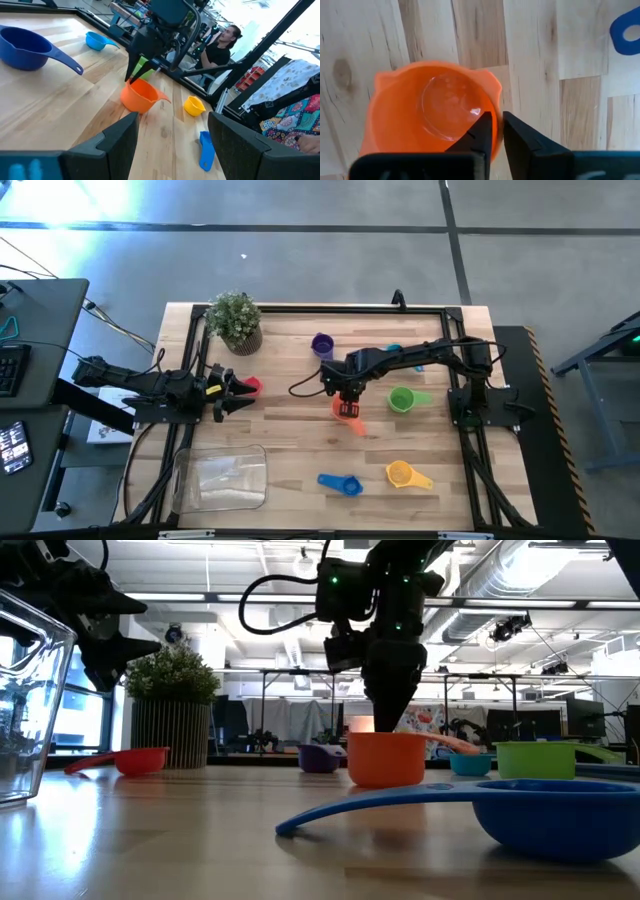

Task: Nest measuring cups in basket
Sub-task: Prepare the orange measuring cup, then stack the green measuring cup on top of the orange measuring cup

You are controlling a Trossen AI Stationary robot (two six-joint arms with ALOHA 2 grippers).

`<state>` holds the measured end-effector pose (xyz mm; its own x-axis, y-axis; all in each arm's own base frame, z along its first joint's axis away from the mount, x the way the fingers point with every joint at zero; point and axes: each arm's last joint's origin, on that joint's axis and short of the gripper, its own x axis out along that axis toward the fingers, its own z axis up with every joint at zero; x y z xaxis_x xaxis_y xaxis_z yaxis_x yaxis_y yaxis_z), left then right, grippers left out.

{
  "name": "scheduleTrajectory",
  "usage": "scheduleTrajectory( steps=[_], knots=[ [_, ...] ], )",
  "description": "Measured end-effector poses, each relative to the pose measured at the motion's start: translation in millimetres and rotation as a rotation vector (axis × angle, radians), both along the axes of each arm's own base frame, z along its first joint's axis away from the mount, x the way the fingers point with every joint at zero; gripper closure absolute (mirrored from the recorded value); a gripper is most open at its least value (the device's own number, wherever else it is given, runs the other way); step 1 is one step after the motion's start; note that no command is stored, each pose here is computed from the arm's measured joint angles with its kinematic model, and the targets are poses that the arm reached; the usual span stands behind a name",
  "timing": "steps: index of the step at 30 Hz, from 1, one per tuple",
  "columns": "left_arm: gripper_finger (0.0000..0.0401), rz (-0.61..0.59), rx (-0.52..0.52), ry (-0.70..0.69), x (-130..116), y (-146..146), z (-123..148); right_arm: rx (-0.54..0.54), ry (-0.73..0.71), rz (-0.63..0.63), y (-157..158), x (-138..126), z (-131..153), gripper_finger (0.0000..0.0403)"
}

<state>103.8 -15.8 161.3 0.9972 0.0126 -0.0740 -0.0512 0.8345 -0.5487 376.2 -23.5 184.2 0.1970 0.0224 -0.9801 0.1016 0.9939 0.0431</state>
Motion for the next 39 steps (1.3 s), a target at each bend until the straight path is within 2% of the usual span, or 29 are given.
scheduleTrajectory(
  steps=[5, 12, 26, 36, 39],
  knots=[
    [0.0174, 0.000, 0.000, 0.000, 0.0, 0.0, 0.0, 0.001, 0.000, -0.005, 0.0, 0.0, 0.0, 0.0330],
    [0.0174, 0.000, -0.001, 0.000, 0.0, 0.0, 0.0, -0.019, -0.007, -0.093, -1.0, -0.8, 7.4, 0.0309],
    [0.0174, -0.004, 0.000, 0.000, 0.0, -0.1, 0.0, -0.014, -0.040, -0.189, -2.0, 8.3, 77.0, 0.0308],
    [0.0174, -0.004, -0.001, 0.000, 0.0, -0.1, 0.0, -0.035, -0.092, -0.170, -1.5, 7.6, 125.1, 0.0308],
    [0.0174, -0.004, 0.000, 0.000, 0.0, -0.1, 0.0, -0.080, -0.120, -0.162, 2.4, 0.1, 138.3, 0.0308]
  ],
)
